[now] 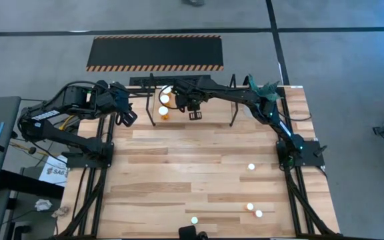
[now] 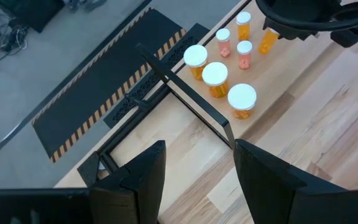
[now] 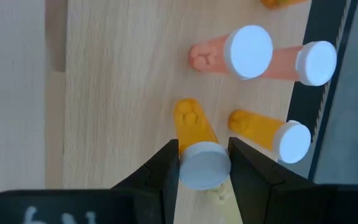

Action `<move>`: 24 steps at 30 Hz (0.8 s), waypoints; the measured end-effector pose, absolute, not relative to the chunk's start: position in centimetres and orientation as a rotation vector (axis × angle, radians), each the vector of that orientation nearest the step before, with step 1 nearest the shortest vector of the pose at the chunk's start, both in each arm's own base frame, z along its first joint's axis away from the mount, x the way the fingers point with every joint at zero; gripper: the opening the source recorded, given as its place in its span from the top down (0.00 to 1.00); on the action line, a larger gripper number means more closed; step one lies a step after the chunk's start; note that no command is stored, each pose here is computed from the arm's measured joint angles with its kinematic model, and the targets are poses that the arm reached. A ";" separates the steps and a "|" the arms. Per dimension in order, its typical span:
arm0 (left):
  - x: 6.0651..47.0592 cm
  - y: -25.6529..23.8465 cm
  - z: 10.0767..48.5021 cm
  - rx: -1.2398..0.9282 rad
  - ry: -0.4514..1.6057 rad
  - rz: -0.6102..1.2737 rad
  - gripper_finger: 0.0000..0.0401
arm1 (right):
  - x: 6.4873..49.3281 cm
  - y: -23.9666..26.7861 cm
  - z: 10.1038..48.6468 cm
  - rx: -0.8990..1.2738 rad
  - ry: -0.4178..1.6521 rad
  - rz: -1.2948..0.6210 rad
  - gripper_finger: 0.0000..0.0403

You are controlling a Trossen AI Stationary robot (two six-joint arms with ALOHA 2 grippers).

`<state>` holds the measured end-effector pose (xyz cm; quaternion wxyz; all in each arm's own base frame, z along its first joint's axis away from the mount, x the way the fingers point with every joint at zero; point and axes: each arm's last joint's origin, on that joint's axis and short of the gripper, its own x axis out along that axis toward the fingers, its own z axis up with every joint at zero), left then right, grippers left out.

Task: Pick and place medicine bottles onto shelf by color
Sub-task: Put the top small orange pill bottle on the shelf aligned with the other small orange pill bottle

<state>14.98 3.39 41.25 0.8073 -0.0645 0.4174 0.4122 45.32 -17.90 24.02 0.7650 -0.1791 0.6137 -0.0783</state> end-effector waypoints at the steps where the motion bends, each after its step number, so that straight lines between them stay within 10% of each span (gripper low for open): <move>1: 15.0 3.4 41.2 -0.139 0.892 0.882 0.56 | 45.3 -17.9 24.0 -0.389 1.334 -0.170 0.65; 24: 15.0 3.4 41.3 -0.154 0.885 0.890 0.56 | 44.9 -18.4 23.9 -0.371 1.352 -0.163 0.65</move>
